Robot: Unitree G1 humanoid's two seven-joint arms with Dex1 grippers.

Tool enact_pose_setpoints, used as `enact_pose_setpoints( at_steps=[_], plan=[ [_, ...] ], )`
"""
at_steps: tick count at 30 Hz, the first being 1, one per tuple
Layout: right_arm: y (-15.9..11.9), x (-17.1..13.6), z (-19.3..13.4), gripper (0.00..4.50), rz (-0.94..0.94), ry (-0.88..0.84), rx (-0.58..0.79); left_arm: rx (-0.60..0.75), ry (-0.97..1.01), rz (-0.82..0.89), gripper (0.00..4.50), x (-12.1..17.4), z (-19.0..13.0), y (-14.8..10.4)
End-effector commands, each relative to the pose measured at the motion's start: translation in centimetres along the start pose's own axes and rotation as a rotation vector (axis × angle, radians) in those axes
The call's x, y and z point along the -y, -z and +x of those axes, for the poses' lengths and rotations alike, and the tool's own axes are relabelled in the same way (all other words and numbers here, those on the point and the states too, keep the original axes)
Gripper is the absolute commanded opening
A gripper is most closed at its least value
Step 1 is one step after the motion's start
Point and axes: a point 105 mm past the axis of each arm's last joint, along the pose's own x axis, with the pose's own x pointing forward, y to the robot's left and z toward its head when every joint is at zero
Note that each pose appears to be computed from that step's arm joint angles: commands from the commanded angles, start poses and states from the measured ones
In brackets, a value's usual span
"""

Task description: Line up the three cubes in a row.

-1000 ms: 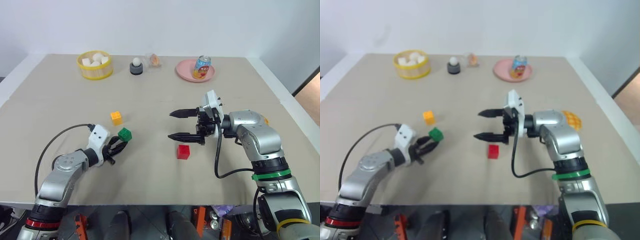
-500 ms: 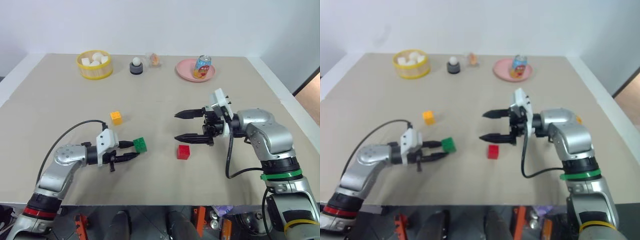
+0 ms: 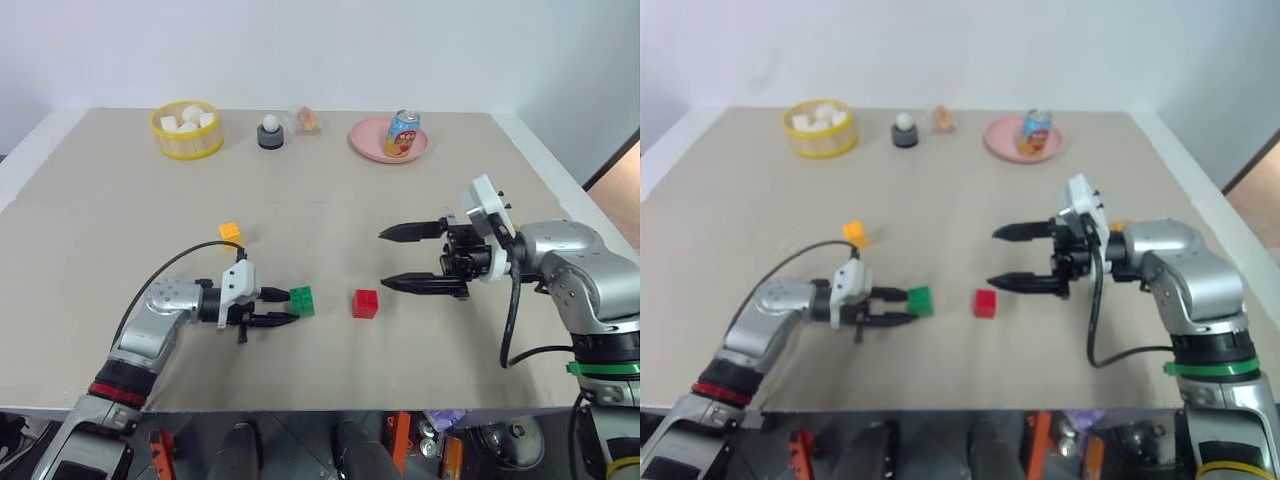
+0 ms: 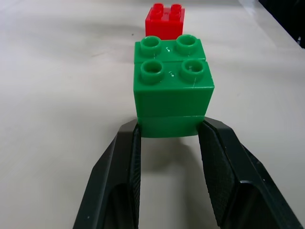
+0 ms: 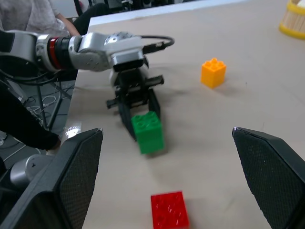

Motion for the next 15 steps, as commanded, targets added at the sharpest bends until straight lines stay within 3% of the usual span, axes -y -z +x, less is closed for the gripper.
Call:
enact_pose_setpoints(
  at_steps=[1,7,15],
  plan=[
    [-0.6,-1.1,-0.3,4.50,-0.043,-0.021,-0.008,-0.007,0.035,0.050,1.22,-0.6,-0.2,-0.5],
    [1.4,-2.1,-0.5,4.50,-0.035,-0.031,-0.088,-0.009,0.073,0.071,1.22,-1.0,0.5,-0.6],
    [1.4,-1.8,-0.3,4.50,-0.036,-0.012,-0.077,-0.021,0.101,0.085,1.22,-0.8,0.9,-0.3]
  ],
)
